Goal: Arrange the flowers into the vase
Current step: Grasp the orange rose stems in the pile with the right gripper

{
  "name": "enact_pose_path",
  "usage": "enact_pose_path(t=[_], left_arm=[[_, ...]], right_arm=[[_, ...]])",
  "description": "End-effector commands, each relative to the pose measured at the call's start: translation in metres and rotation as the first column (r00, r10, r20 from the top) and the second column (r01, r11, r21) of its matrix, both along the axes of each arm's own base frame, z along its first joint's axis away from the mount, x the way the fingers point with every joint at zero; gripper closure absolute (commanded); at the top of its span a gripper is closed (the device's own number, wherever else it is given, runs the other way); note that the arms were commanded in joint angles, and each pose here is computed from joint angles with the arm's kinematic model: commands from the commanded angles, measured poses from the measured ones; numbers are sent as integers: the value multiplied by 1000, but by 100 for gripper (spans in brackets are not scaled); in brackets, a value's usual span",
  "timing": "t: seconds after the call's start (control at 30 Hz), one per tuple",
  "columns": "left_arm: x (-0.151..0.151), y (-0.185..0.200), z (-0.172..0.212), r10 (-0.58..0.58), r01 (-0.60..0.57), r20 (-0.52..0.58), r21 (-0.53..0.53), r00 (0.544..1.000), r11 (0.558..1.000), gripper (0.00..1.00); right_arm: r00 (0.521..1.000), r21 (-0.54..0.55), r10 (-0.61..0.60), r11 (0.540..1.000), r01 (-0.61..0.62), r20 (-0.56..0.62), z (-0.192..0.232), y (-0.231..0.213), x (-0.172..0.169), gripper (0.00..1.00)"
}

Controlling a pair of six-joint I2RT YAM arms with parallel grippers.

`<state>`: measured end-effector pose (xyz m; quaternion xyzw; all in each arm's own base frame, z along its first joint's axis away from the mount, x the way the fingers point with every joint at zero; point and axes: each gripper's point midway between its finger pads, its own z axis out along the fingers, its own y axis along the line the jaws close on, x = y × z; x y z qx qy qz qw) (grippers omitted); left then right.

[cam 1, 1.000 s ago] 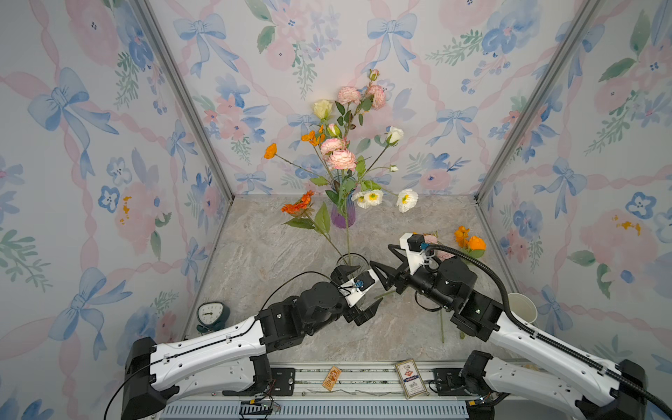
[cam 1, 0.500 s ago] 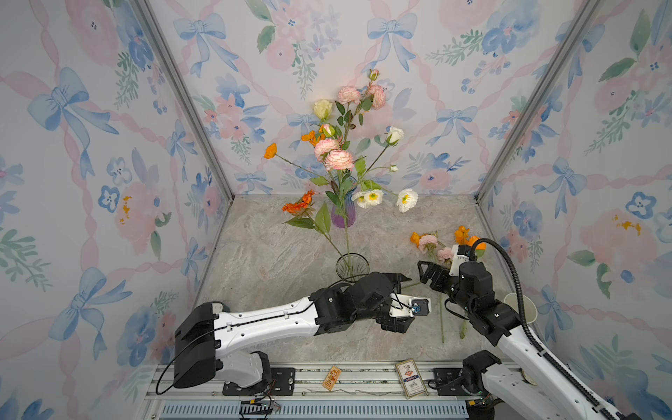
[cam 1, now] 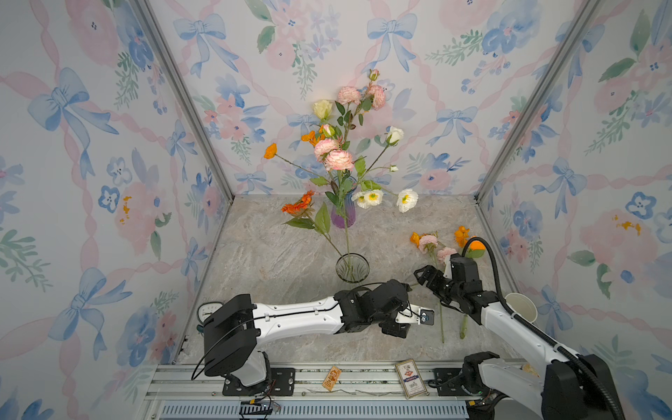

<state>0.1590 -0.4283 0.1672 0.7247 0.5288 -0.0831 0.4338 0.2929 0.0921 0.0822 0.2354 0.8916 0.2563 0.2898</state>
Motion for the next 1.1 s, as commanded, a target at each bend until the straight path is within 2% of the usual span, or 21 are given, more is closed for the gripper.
enact_pose_path(t=[0.0, 0.13, 0.4, 0.73, 1.07], left_arm=[[-8, 2, -10, 5, -4, -26, 17, 1000, 1000, 2], [-8, 4, -10, 14, -14, -9, 24, 1000, 1000, 2], [-14, 7, -17, -2, 2, 9, 46, 1000, 999, 2], [-22, 6, -17, -26, 26, 10, 50, 1000, 998, 2], [-27, 5, -14, -42, 42, 7, 41, 999, 998, 2]], right_arm=[[999, 4, -47, 999, 47, -9, -2, -4, 7, 14], [996, -62, -62, 996, 58, -64, -15, -13, 10, 23], [992, -55, -94, 995, 89, -89, -32, -18, 27, 44], [982, -92, -142, 987, 131, -128, -44, -35, 35, 56], [978, -69, -159, 986, 151, -136, -52, -40, 48, 67]])
